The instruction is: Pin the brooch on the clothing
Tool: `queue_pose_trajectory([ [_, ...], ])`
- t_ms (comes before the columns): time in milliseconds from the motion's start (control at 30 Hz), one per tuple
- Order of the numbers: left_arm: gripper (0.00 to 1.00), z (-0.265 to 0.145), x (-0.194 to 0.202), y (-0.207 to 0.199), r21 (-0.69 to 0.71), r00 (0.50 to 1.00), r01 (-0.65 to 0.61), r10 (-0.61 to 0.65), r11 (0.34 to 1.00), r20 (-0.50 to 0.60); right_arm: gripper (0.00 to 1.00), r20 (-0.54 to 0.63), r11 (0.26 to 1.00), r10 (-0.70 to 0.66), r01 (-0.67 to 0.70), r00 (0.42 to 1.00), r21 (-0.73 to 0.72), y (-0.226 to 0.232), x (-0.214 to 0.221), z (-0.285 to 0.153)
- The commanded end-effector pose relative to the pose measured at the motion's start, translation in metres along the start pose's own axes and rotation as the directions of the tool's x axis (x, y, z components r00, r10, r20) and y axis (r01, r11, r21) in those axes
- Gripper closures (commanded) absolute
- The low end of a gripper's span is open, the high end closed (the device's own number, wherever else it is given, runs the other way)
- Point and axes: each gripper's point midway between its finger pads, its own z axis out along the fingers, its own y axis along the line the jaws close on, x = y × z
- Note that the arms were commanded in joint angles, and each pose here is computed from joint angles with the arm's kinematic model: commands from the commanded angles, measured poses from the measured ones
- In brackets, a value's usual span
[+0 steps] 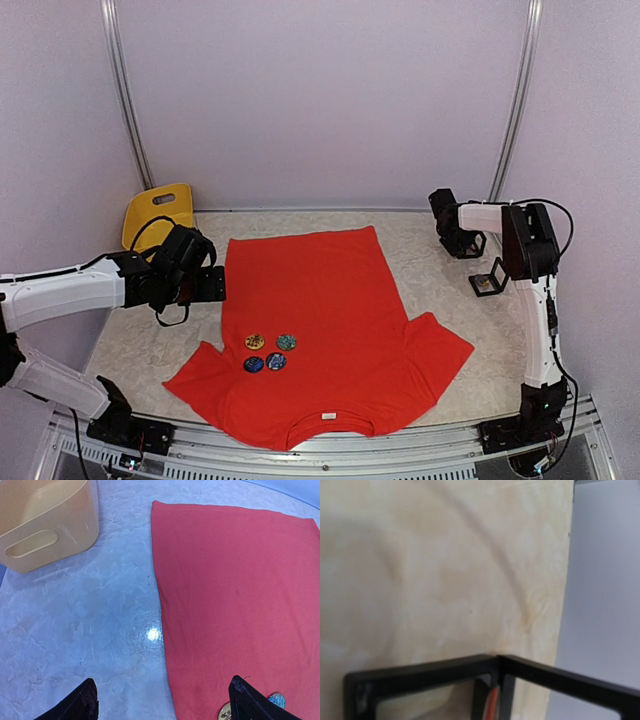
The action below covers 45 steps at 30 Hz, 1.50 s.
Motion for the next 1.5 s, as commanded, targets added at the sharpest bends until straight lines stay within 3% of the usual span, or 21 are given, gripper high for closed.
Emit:
queue_pose_trajectory([
  [0, 0.14, -0.005, -0.008, 0.000, 0.008, 1.000, 0.014, -0.014, 1.000, 0.016, 1.00, -0.001, 0.999, 0.022, -0.022, 1.000, 0.039, -0.012, 0.003, 0.002],
  [200, 0.14, -0.007, -0.009, 0.001, 0.010, 1.000, 0.017, -0.018, 1.000, 0.023, 1.00, 0.014, 0.997, 0.054, -0.055, 0.998, 0.051, -0.030, -0.003, -0.013],
  [333, 0.15, -0.013, -0.019, -0.003, 0.032, 0.999, 0.010, -0.011, 0.999, 0.051, 1.00, 0.081, 0.991, 0.118, -0.122, 0.990, 0.053, -0.061, -0.020, -0.054],
  [500, 0.15, -0.033, -0.043, -0.019, 0.111, 0.988, -0.030, 0.013, 0.993, 0.153, 1.00, 0.276, 0.977, 0.198, -0.166, 0.941, -0.134, -0.082, -0.062, -0.153],
  [600, 0.15, -0.058, -0.062, -0.040, 0.188, 0.965, -0.106, 0.055, 0.976, 0.255, 1.00, 0.464, 0.933, 0.189, -0.012, 0.865, -0.359, -0.059, -0.083, -0.250],
  [633, 0.15, -0.070, -0.068, -0.050, 0.227, 0.953, -0.148, 0.078, 0.963, 0.292, 1.00, 0.546, 0.884, 0.179, 0.110, 0.818, -0.454, -0.037, -0.086, -0.294],
  [667, 0.15, -0.081, -0.073, -0.062, 0.276, 0.940, -0.187, 0.090, 0.943, 0.328, 1.00, 0.633, 0.790, 0.196, 0.262, 0.749, -0.555, -0.017, -0.083, -0.343],
  [733, 0.15, -0.107, -0.082, -0.080, 0.376, 0.917, -0.250, 0.095, 0.892, 0.387, 1.00, 0.763, 0.510, 0.272, 0.585, 0.586, -0.631, 0.021, -0.051, -0.444],
  [800, 0.16, -0.140, -0.089, -0.104, 0.492, 0.889, -0.333, 0.095, 0.804, 0.447, 1.00, 0.802, 0.274, 0.385, 0.773, 0.457, -0.572, 0.034, -0.010, -0.523],
  [867, 0.18, -0.173, -0.087, -0.127, 0.582, 0.860, -0.431, 0.120, 0.690, 0.495, 1.00, 0.791, 0.111, 0.467, 0.861, 0.396, -0.496, 0.035, 0.025, -0.575],
  [967, 0.18, -0.224, -0.077, -0.157, 0.674, 0.818, -0.544, 0.140, 0.500, 0.558, 1.00, 0.767, -0.057, 0.511, 0.905, 0.388, -0.421, 0.040, 0.065, -0.619],
  [1100, 0.19, -0.268, -0.059, -0.184, 0.723, 0.787, -0.611, 0.153, 0.321, 0.597, 1.00, 0.761, -0.151, 0.508, 0.912, 0.403, -0.382, 0.057, 0.097, -0.651],
  [1233, 0.21, -0.285, -0.044, -0.209, 0.723, 0.763, -0.646, 0.198, 0.245, 0.615, 1.00, 0.749, -0.196, 0.517, 0.909, 0.415, -0.369, 0.068, 0.114, -0.668],
  [1333, 0.32, -0.283, -0.032, -0.221, 0.725, 0.757, -0.653, 0.229, 0.221, 0.612, 1.00, 0.730, -0.211, 0.552, 0.914, 0.403, -0.345, 0.068, 0.126, -0.679],
  [1467, 0.55, -0.287, -0.022, -0.229, 0.732, 0.753, -0.655, 0.233, 0.186, 0.615, 1.00, 0.724, -0.191, 0.571, 0.920, 0.388, -0.342, 0.067, 0.134, -0.683],
])
